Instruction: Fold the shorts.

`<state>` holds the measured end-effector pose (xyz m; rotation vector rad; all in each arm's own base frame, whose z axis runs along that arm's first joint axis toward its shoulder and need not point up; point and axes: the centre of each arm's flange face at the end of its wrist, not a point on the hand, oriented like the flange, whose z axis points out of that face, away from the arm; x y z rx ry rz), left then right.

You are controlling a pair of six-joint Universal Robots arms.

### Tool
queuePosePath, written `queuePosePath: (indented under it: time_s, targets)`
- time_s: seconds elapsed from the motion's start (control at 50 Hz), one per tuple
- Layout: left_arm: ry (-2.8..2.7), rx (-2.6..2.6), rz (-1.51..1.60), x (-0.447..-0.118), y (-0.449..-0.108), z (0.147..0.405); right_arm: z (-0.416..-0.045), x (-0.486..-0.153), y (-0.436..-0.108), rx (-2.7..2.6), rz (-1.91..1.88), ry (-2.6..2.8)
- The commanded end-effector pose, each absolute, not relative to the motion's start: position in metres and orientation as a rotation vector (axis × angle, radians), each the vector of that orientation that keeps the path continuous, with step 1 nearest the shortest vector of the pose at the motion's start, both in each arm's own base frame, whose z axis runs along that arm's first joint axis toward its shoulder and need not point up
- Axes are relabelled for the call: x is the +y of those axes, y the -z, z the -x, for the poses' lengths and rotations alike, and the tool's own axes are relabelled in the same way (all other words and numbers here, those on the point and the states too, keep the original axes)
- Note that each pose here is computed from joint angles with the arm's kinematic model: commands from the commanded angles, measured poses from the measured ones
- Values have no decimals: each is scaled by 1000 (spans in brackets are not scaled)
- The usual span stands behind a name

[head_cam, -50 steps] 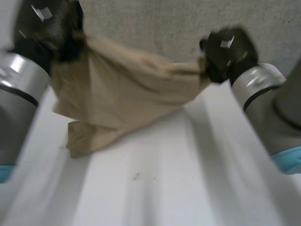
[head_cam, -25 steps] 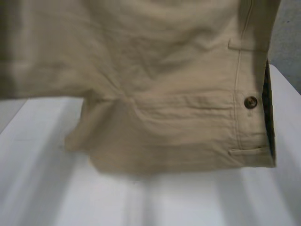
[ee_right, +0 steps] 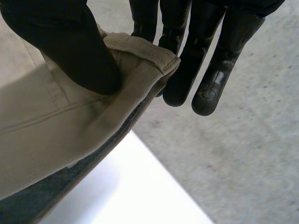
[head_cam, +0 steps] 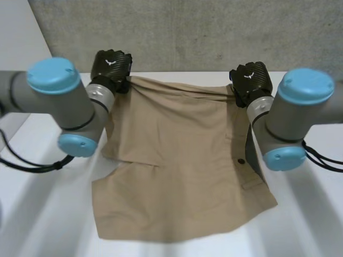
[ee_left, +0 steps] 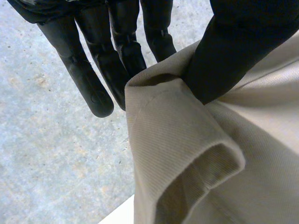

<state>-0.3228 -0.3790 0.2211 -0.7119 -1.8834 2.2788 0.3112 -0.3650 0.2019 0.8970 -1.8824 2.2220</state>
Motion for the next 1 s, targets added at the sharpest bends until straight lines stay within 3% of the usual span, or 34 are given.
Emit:
queuePosePath:
  time_s: [0.02, 0.08, 0.16, 0.34, 0.44, 0.52, 0.62, 0.8, 1.0]
  targets:
    - [-2330, -1824, 690, -407, -192, 336, -322, -389, -175, -1634, -898, -2277]
    - [-2415, -1714, 653, -417, -193, 340, -326, -395, -163, -1599, -930, -2253]
    - [-2488, -1633, 637, -420, -202, 342, -326, -393, -169, -1610, -933, -2250]
    - [-2499, -1653, 681, -397, -228, 337, -310, -367, -224, -1736, -911, -2329]
    - [-2386, -1777, 738, -353, -241, 320, -291, -338, -244, -1927, -1154, -2256]
    - [-2218, -1917, 831, -305, -238, 311, -278, -310, -244, -2099, -1342, -2125]
    - [-1976, -2106, 905, -252, -223, 291, -247, -297, -236, -2293, -1371, -1953]
    - [-1598, -2276, 839, -161, -200, 262, -209, -269, -191, -2340, -1597, -1682]
    - [-1388, -2354, 888, -113, -177, 251, -190, -232, -147, -2439, -1734, -1486]
